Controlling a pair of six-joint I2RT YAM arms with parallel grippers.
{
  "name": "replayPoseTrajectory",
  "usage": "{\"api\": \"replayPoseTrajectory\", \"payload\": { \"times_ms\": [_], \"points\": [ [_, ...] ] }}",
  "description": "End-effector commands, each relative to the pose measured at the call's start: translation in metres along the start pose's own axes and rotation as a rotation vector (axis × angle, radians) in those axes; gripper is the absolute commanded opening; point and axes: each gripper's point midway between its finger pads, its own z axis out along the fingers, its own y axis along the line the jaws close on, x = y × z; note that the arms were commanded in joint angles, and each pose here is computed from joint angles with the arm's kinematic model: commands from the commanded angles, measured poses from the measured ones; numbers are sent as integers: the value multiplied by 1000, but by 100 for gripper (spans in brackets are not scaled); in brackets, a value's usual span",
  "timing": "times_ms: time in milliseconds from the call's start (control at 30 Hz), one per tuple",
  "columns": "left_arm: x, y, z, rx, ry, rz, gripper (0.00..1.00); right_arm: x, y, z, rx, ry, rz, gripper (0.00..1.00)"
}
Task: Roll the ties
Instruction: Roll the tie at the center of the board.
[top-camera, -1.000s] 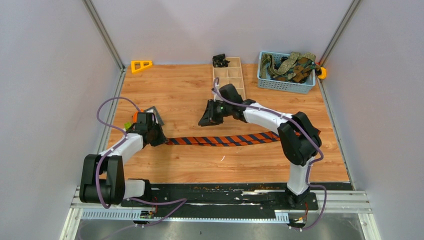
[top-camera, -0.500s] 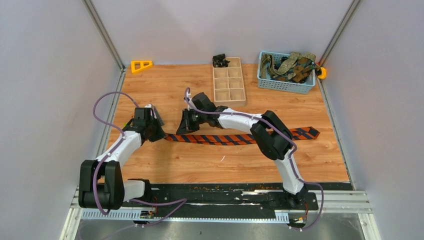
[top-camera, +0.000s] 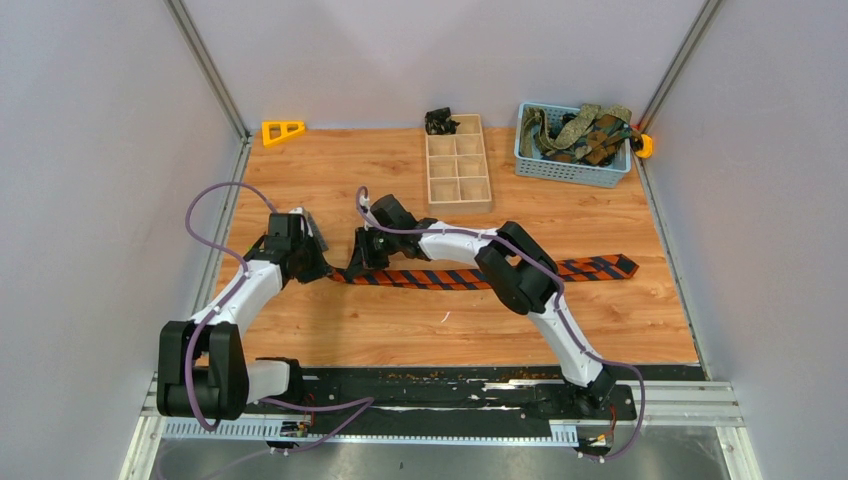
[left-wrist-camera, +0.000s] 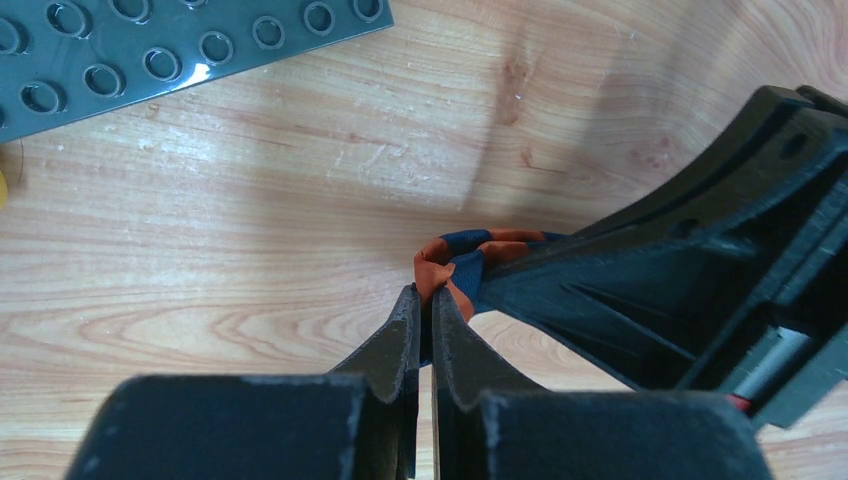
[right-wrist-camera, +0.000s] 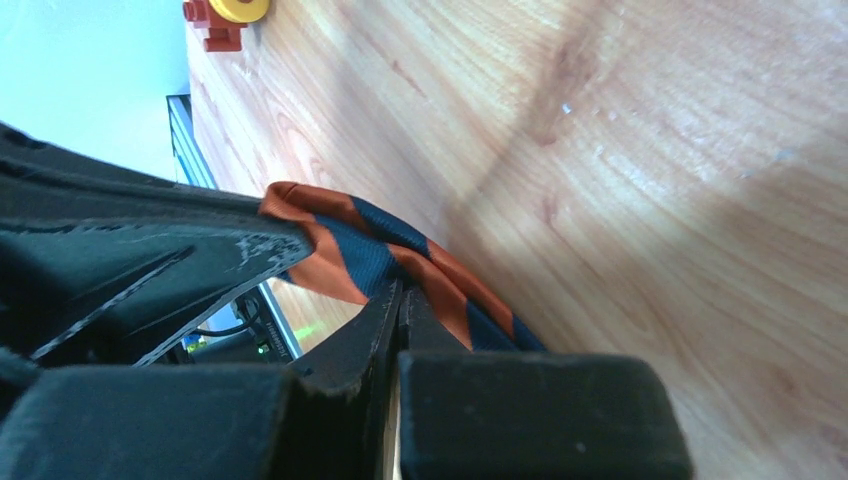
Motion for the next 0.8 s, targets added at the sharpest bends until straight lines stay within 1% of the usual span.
{"api": "replayPoseTrajectory", "payload": {
  "times_ms": [0, 267, 767],
  "points": [
    [-22, -12, -11, 32, -57, 11, 0, -13, 6, 8, -23, -19, -21, 0],
    [-24, -15, -12, 39, -48, 9, 0, -13, 1, 19, -27, -3, -15, 0],
    [-31, -20, -18, 45, -47, 11, 0, -21, 10, 36, -78, 1, -17, 0]
  ]
}}
